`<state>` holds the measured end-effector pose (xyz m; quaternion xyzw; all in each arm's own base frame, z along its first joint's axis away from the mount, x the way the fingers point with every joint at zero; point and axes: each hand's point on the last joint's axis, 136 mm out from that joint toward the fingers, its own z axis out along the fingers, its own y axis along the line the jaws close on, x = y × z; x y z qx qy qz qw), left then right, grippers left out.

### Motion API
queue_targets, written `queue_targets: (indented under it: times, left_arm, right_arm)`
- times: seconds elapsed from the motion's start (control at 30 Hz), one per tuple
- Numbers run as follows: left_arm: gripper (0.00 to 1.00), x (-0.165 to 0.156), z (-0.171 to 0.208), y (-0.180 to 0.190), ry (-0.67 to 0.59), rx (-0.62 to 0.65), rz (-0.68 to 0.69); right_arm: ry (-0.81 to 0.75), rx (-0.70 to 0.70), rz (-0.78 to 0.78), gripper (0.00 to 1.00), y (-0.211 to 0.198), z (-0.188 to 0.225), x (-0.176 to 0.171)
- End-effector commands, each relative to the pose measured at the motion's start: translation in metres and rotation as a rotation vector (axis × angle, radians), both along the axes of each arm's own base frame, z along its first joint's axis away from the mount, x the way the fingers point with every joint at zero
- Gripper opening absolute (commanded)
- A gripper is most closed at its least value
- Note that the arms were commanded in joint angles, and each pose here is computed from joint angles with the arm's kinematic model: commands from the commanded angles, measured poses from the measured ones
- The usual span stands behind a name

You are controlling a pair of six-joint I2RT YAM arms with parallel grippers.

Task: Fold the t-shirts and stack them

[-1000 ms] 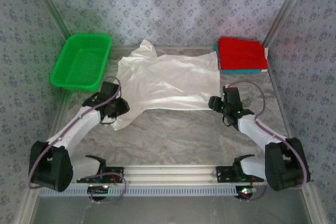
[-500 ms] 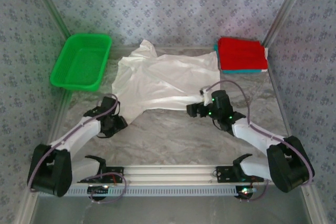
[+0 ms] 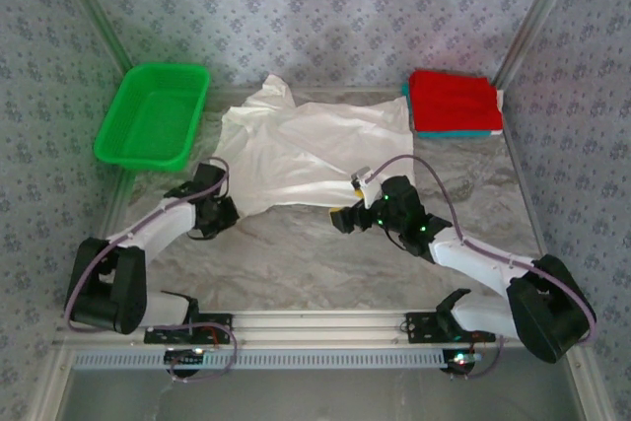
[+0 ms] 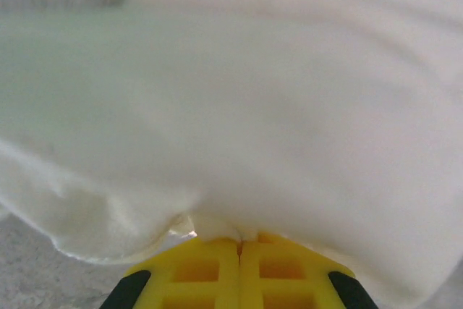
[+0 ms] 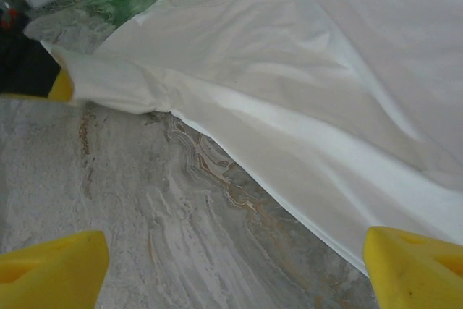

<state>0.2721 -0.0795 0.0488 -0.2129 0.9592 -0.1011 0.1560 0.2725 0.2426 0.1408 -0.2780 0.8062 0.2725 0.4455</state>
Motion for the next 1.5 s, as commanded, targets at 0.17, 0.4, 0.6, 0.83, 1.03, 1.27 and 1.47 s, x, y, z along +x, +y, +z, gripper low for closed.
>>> queue_targets:
  times: [0.17,0.4,0.6,0.83,1.03,1.27,1.47]
  left_arm:
    - [0.0,0.075,0.076,-0.025,-0.194,-0.087,-0.096]
    - [0.08,0.139,0.088,-0.033,-0.223,-0.058,-0.203]
    - [0.62,0.15,0.087,-0.037,-0.208,-0.049,-0.24]
    - [0.65,0.156,0.078,-0.022,-0.212,0.033,-0.229]
    - [0.62,0.184,0.052,-0.025,-0.17,0.058,-0.256]
    - [0.64,0.221,0.039,-0.022,-0.151,0.115,-0.239]
    - [0.66,0.236,0.032,-0.019,-0.136,0.131,-0.241]
  right_arm:
    - [-0.064,-0.013,-0.047,0.93,-0.005,0.017,0.013]
    - [-0.053,-0.007,-0.053,0.93,-0.004,0.017,0.014]
    - [-0.045,-0.023,-0.067,0.93,-0.009,0.016,0.012]
    - [-0.042,-0.032,-0.086,0.93,-0.013,0.013,0.021]
    - [-0.062,-0.025,-0.1,0.93,-0.014,0.021,0.031]
    - [-0.066,-0.024,-0.114,0.93,-0.02,0.026,0.033]
    - [-0.087,-0.031,-0.149,0.94,-0.031,0.029,0.034]
